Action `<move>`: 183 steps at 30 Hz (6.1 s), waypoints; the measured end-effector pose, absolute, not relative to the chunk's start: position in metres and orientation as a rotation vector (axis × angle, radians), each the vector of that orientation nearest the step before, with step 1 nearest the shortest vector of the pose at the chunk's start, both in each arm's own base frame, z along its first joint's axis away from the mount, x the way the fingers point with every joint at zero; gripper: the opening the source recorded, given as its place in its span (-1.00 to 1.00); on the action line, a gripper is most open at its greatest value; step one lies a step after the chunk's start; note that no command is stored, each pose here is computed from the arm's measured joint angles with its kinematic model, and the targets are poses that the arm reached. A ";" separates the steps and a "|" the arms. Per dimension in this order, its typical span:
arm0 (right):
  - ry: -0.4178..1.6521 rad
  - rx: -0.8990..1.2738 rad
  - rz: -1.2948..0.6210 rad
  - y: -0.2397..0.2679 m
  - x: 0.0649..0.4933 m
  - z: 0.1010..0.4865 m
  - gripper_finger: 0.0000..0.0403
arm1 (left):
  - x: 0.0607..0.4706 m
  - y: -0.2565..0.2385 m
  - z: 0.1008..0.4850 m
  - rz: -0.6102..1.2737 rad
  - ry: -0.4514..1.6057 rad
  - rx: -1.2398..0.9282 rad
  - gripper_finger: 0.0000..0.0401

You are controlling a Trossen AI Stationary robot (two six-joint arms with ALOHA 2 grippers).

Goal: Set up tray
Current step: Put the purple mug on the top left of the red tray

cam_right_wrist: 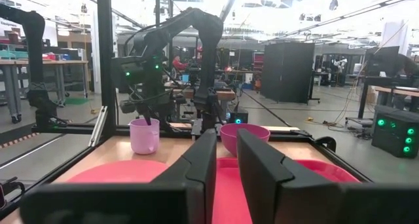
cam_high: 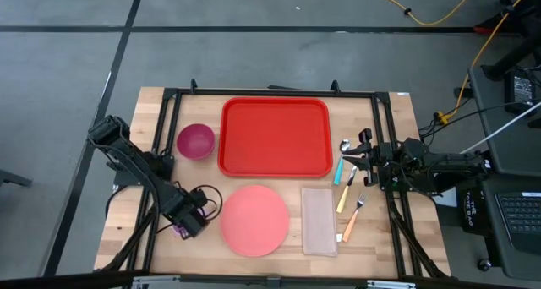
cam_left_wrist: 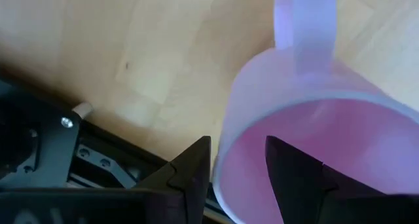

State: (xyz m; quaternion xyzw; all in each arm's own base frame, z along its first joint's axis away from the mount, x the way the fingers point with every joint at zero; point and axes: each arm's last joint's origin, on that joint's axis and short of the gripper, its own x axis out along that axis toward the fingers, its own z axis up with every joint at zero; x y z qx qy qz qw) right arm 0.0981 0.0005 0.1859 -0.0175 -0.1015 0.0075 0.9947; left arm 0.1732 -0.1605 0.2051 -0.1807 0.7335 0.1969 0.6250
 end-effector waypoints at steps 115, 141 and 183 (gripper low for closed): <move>-0.174 -0.034 0.016 0.000 0.099 0.183 -0.67 | 0.161 -0.158 0.217 0.465 1.539 -0.494 -0.98; -0.170 0.077 0.025 0.000 0.099 0.183 -0.67 | 0.167 -0.135 0.259 0.471 1.427 -0.387 -0.99; -0.044 -0.028 -0.209 -0.006 0.100 0.171 -0.97 | 0.229 0.037 0.315 0.354 1.213 -0.069 -0.99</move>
